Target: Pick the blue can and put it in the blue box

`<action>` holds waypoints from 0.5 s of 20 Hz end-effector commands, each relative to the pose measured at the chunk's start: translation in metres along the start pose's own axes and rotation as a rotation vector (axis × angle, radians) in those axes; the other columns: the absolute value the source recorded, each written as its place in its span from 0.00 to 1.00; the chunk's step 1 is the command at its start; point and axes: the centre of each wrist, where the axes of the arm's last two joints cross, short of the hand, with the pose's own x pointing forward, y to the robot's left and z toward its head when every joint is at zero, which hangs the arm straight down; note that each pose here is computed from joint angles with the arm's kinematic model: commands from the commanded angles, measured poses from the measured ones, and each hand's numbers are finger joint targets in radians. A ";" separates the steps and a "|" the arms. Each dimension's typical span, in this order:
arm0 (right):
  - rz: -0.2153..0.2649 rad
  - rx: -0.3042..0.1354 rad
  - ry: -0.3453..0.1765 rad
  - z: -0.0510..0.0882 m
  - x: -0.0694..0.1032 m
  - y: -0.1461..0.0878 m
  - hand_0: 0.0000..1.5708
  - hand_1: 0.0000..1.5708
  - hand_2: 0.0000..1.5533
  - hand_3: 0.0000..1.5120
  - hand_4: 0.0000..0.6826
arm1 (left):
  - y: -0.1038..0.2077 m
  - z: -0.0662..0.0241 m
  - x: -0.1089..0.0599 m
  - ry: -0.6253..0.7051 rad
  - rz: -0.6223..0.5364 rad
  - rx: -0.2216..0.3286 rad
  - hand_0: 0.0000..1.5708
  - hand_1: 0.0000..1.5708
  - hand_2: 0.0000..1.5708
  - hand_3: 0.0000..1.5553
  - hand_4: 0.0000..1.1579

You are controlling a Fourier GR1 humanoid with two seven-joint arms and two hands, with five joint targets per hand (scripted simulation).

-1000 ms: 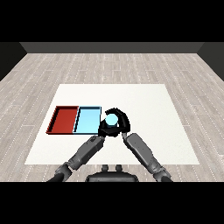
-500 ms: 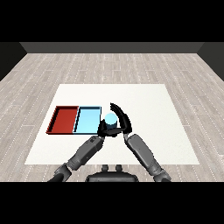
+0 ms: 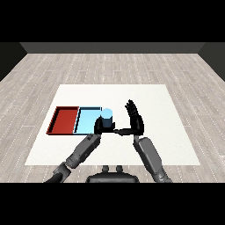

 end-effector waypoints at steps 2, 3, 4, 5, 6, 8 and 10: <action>-0.048 -0.161 -0.066 0.019 0.011 -0.047 0.00 0.00 0.00 0.00 0.00 | 0.018 -0.0270 0.009 -0.037 -0.089 0.033 1.00 1.00 1.00 0.99 0.99; -0.078 -0.174 -0.082 0.000 0.020 -0.054 0.00 0.00 0.00 0.00 0.00 | 0.042 -0.0273 0.014 -0.050 -0.124 0.044 1.00 1.00 1.00 0.99 0.99; -0.060 -0.162 -0.083 0.023 0.016 -0.056 0.00 0.00 0.00 0.00 0.00 | 0.056 -0.0210 0.010 -0.024 -0.163 0.059 1.00 1.00 1.00 0.98 0.99; -0.051 -0.193 -0.076 0.016 0.009 -0.071 0.00 0.00 0.00 0.00 0.00 | 0.055 -0.0374 0.020 -0.033 -0.190 0.093 1.00 1.00 1.00 0.97 0.99; -0.092 -0.184 -0.064 0.031 0.015 -0.074 0.00 0.00 0.00 0.00 0.00 | 0.058 -0.0400 0.032 -0.052 -0.203 0.097 1.00 1.00 1.00 0.98 0.99; -0.084 -0.203 -0.045 0.038 0.011 -0.080 0.00 0.00 0.00 0.00 0.00 | 0.068 -0.0494 0.036 0.015 -0.215 0.125 1.00 1.00 1.00 0.98 1.00; -0.075 -0.209 -0.052 0.012 0.012 -0.081 0.00 0.00 0.00 0.00 0.00 | 0.100 -0.0420 0.035 0.033 -0.312 0.177 1.00 1.00 1.00 0.97 0.99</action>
